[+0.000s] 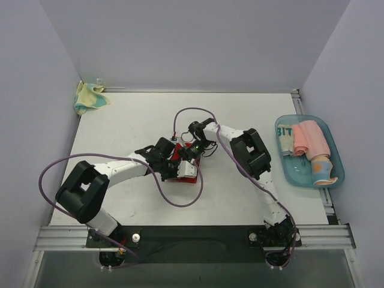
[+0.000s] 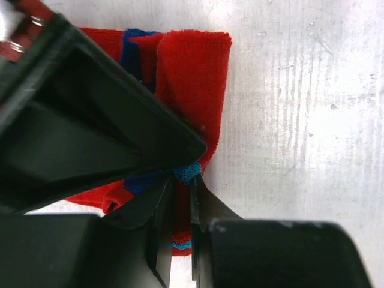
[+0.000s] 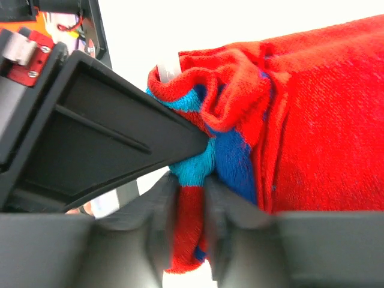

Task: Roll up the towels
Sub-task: Roll the towel

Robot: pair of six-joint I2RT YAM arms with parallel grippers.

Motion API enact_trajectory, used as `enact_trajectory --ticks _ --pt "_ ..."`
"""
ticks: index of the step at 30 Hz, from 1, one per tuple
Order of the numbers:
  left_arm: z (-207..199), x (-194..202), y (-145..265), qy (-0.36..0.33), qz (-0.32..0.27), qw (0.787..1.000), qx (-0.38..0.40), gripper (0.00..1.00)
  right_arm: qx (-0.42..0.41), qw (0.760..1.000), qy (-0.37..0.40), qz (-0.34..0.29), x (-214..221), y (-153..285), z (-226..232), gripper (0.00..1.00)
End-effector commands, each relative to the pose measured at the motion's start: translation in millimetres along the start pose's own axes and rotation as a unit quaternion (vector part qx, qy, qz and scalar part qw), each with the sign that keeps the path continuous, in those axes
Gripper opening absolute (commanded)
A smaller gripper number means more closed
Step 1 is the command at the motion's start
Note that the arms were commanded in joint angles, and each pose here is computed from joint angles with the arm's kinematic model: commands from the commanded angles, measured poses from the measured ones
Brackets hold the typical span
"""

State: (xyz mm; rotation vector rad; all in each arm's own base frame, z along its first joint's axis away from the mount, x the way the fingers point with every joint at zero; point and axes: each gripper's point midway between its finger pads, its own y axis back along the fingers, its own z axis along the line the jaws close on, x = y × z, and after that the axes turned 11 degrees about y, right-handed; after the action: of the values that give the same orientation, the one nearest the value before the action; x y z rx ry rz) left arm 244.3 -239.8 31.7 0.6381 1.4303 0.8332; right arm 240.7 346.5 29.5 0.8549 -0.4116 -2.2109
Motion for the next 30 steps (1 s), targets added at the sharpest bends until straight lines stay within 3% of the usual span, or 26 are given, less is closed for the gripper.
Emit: enact_trajectory --ticks 1,3,6,10,15,20,25,26,30 --pt "-44.4 40.1 -1.3 0.059 0.087 0.990 0.092 0.09 0.036 0.999 0.008 -0.033 -25.0 44.7 11.7 0.31" --pt "-52.1 43.6 3.3 0.083 0.098 0.985 0.112 0.06 0.066 0.996 0.026 -0.047 -36.6 66.1 14.0 0.43" --pt "-63.2 39.7 11.2 0.126 0.098 0.976 0.151 0.05 0.121 0.989 0.047 -0.071 -48.1 106.3 14.9 0.48" --pt "-69.9 41.3 19.7 0.189 0.118 0.955 0.194 0.05 0.184 0.976 0.071 -0.093 -50.1 151.2 24.3 0.49" --pt "-47.7 19.9 24.9 0.259 0.114 0.930 0.234 0.06 0.259 0.954 0.103 -0.113 -37.6 197.3 51.7 0.48" --pt "-16.3 30.9 8.7 0.344 0.127 0.892 0.264 0.08 0.286 0.947 0.100 -0.107 -7.5 201.5 77.6 0.45" --pt "0.2 47.9 -6.9 0.393 0.144 0.854 0.310 0.09 0.289 0.939 0.145 -0.116 5.1 193.6 126.1 0.45" --pt "9.6 43.7 -8.8 0.395 0.134 0.855 0.309 0.10 0.292 0.937 0.160 -0.109 9.6 188.9 133.9 0.45" --pt "14.3 44.3 -13.3 0.414 0.133 0.834 0.340 0.11 0.325 0.916 0.234 -0.008 19.6 149.6 133.4 0.47"
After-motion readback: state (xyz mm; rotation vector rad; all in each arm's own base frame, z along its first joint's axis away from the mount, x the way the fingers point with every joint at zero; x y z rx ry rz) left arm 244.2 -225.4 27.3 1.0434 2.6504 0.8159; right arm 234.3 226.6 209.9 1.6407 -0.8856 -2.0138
